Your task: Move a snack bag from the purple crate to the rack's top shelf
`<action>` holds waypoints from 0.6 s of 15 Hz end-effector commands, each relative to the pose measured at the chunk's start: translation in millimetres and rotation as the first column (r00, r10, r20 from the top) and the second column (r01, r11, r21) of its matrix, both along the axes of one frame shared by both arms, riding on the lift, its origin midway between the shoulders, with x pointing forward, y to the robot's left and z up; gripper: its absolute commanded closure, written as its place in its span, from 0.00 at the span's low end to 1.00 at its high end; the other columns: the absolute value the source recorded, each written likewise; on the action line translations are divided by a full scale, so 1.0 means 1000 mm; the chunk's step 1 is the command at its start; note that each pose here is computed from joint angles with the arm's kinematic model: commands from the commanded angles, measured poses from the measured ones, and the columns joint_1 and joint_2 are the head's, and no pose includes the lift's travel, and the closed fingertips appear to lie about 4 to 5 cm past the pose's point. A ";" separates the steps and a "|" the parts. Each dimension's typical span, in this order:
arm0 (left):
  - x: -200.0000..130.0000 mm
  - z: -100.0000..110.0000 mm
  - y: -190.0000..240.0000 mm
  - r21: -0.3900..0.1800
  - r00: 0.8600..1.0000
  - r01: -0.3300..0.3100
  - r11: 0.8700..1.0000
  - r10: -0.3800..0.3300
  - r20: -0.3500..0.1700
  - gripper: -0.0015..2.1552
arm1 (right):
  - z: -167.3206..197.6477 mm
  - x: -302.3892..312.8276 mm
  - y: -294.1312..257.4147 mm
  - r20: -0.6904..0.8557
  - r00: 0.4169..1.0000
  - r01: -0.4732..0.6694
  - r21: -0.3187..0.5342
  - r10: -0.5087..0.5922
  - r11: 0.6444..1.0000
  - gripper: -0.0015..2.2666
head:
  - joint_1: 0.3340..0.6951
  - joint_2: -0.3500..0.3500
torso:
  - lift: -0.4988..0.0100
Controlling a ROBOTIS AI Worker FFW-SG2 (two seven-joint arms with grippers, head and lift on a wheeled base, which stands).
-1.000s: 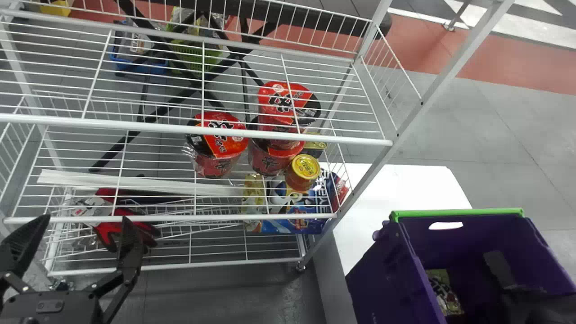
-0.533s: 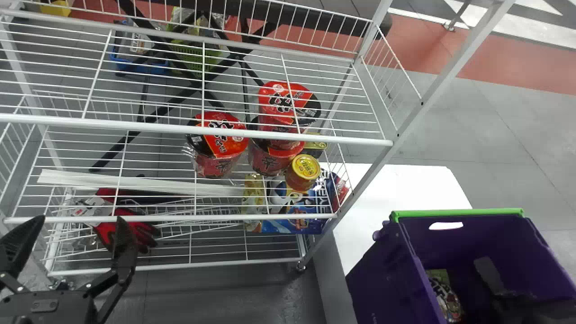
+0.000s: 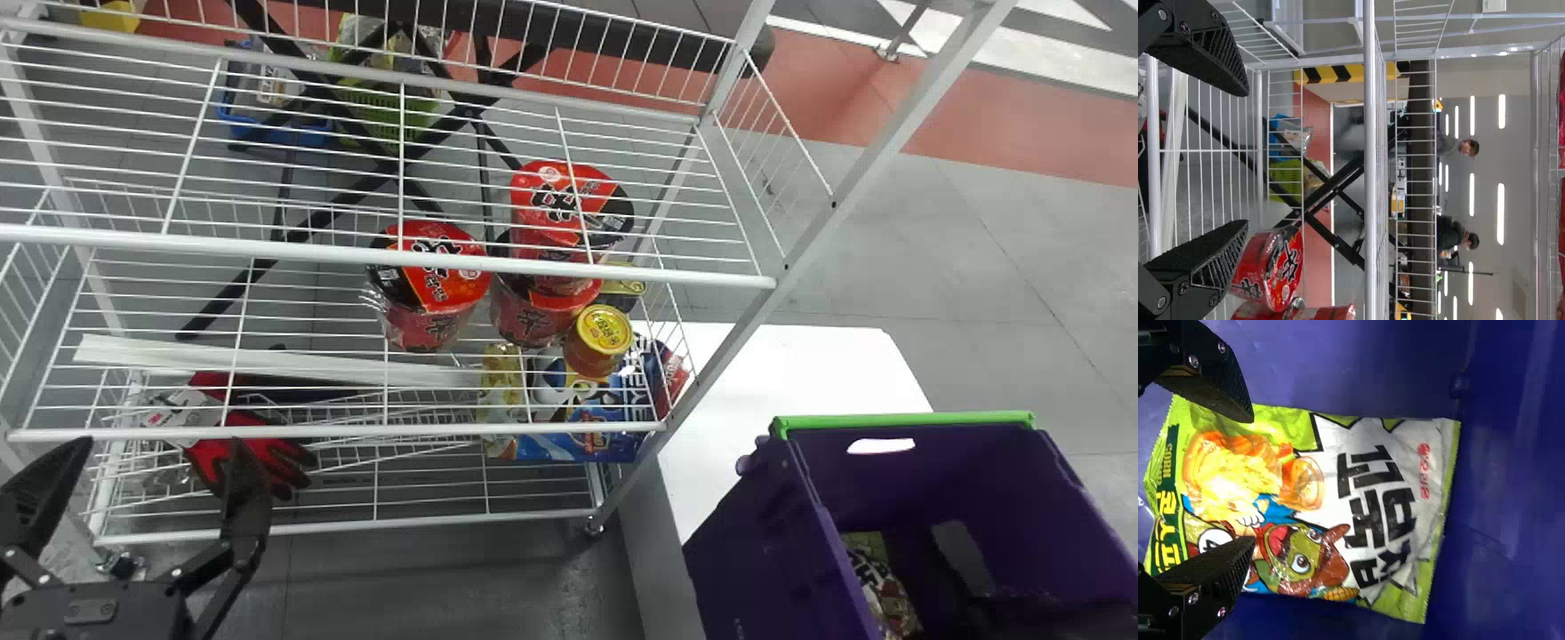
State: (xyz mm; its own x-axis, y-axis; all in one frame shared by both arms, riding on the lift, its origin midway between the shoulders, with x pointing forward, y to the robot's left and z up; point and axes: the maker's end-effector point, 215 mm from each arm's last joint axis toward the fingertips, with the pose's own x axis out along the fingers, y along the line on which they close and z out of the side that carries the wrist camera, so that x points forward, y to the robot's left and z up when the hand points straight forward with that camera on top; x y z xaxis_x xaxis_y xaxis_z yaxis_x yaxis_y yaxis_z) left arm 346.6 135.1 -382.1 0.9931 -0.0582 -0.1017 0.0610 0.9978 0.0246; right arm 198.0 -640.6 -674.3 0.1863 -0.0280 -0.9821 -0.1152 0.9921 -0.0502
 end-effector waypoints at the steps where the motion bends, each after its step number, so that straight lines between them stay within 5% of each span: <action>1: -0.001 -0.002 0.000 0.002 1.000 0.001 1.000 -0.001 -0.004 0.07 | 0.001 -0.002 -0.004 -0.004 1.000 0.011 -0.005 -0.011 1.000 0.10 | 1.00 0.00 | 0.08; 9: 0.001 0.000 0.001 -0.002 1.000 0.003 1.000 -0.003 0.005 0.07 | 0.001 -0.020 -0.013 -0.012 0.998 0.069 -0.008 -0.069 0.998 0.10 | 1.00 0.00 | 0.08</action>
State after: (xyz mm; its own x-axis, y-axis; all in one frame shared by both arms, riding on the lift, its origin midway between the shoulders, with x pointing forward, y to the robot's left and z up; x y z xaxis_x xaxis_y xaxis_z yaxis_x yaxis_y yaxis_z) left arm 347.2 135.9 -382.5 0.9935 -0.0606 -0.0968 0.0631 0.9977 0.0229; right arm 178.5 -654.7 -672.1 0.1702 -0.0509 -0.9841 -0.0513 0.9969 -0.0605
